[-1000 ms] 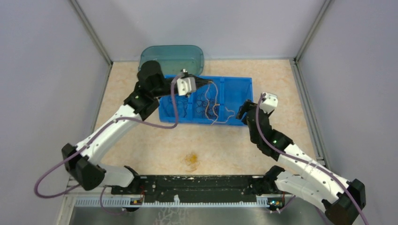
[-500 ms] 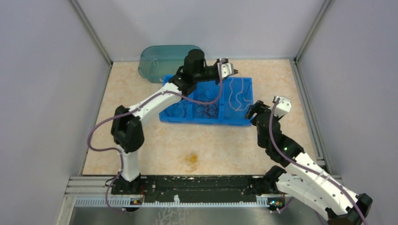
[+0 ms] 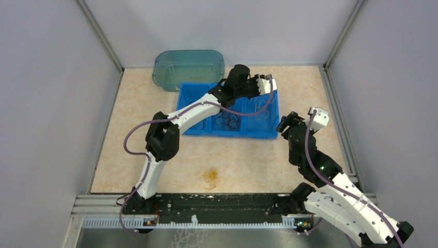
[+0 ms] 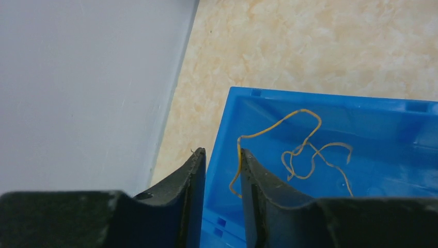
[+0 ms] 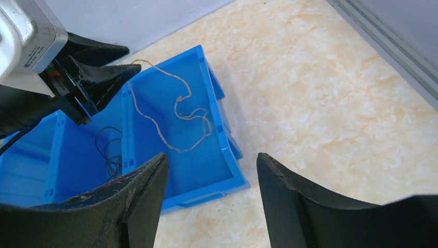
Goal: Untangle the cables
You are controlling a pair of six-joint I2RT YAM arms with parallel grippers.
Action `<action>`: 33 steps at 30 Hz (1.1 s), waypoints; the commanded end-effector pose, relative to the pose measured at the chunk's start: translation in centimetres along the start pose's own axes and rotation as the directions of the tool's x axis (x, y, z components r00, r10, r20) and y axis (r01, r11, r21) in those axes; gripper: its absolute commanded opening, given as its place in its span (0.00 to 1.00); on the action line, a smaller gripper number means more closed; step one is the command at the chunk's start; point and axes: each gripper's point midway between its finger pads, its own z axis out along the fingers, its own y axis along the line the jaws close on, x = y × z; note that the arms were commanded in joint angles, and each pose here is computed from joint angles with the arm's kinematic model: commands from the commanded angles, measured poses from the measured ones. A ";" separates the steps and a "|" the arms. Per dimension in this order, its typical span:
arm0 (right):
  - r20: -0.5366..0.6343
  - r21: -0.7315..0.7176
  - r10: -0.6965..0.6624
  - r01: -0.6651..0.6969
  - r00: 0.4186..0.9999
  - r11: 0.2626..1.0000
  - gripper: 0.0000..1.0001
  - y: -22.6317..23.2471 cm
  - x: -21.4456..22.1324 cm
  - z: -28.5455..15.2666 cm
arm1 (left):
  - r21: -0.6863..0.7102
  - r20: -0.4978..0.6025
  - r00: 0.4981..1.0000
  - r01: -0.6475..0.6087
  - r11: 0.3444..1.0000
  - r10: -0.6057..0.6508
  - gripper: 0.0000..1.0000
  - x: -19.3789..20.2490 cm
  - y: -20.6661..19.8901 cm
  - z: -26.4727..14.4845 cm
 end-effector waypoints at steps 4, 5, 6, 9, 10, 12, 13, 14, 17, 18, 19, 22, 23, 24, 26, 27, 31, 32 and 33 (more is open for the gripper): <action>0.031 0.015 0.033 -0.033 0.999 0.999 0.63 -0.6 -2.1 -0.8 | 0.013 -0.015 0.999 0.031 0.999 -0.031 0.95 -1.8 0.8 -2.3; 0.027 0.012 0.035 -0.035 0.999 0.999 0.63 -0.5 -2.0 -0.9 | 0.038 -0.019 0.999 0.030 0.999 -0.030 0.99 -2.1 0.6 -2.8; 0.022 0.009 0.037 -0.037 0.999 0.999 0.63 -0.5 -1.9 -0.9 | 0.068 -0.022 1.000 0.023 0.997 -0.021 1.00 -2.4 0.3 -3.3; 0.005 -0.014 0.036 -0.036 0.999 0.999 0.63 0.0 -1.7 -0.9 | 0.158 -0.030 0.999 -0.032 0.987 0.037 1.00 -3.1 -0.4 -5.2; -0.003 -0.024 0.037 -0.037 0.999 0.999 0.63 0.3 -1.6 -0.9 | 0.175 -0.039 0.999 -0.023 0.984 0.030 1.00 -3.2 -0.3 -6.0; -0.020 -0.047 0.031 -0.032 0.999 0.998 0.63 1.0 -1.5 -0.8 | 0.213 -0.054 0.999 0.006 0.977 0.005 1.00 -3.4 -0.5 -7.7; -0.030 -0.057 0.030 -0.032 0.999 0.998 0.62 1.3 -1.4 -0.8 | 0.218 -0.054 0.998 0.028 0.976 -0.016 1.00 -3.6 -0.3 -8.6; -0.040 -0.062 0.032 -0.034 0.999 0.997 0.62 1.5 -1.3 -0.9 | 0.223 -0.044 0.998 0.046 0.974 -0.037 1.00 -4.1 -0.1 -9.5; -0.069 -0.116 0.025 -0.033 0.997 0.993 0.60 2.7 -0.9 -0.9 | 0.198 -0.014 0.996 0.093 0.976 -0.092 1.00 -5.5 1.3 -12.4; -0.081 -0.135 0.019 -0.029 0.997 0.990 0.60 3.3 -0.7 -0.8 | 0.189 -0.008 0.995 0.101 0.977 -0.102 1.00 -6.0 1.8 -13.6; -0.097 -0.151 0.010 -0.025 0.995 0.988 0.60 3.7 -0.3 -0.8 | 0.183 -0.004 0.993 0.117 0.976 -0.118 1.00 -6.6 2.1 -14.7; -0.154 -0.214 -0.012 -0.021 0.988 0.977 0.60 5.5 1.0 -0.7 | 0.171 -0.013 0.985 0.171 0.970 -0.171 1.00 -8.0 2.8 -18.6; -0.180 -0.252 -0.029 -0.018 0.983 0.967 0.60 6.4 1.7 -0.7 | 0.178 -0.025 0.982 0.187 0.966 -0.186 1.00 -8.0 2.6 -20.0; -0.195 -0.275 -0.040 -0.015 0.980 0.961 0.60 7.1 2.1 -0.6 | 0.190 -0.035 0.980 0.198 0.962 -0.195 1.00 -8.1 2.3 -21.4; -0.257 -0.392 -0.080 -0.029 0.963 0.919 0.60 9.5 3.9 -1.2 | 0.216 -0.069 0.973 0.232 0.948 -0.222 1.00 -7.1 1.1 -24.0; -0.289 -0.441 -0.096 -0.044 0.953 0.896 0.60 10.5 4.9 -1.5 | 0.222 -0.075 0.972 0.233 0.947 -0.222 1.00 -6.7 0.6 -25.3; -0.387 -0.626 -0.212 -0.087 0.897 0.775 0.61 14.2 10.2 -4.2 | 0.220 -0.070 0.978 0.206 0.953 -0.196 1.00 -4.5 -2.4 -30.3; -0.384 -0.670 -0.250 -0.082 0.889 0.738 0.63 15.0 11.5 -5.2 | 0.219 -0.069 0.979 0.200 0.955 -0.190 1.00 -4.0 -3.1 -31.3; -0.381 -0.711 -0.285 -0.082 0.880 0.698 0.64 15.9 12.8 -6.3 | 0.229 -0.083 0.978 0.205 0.952 -0.191 1.00 -3.2 -4.2 -32.1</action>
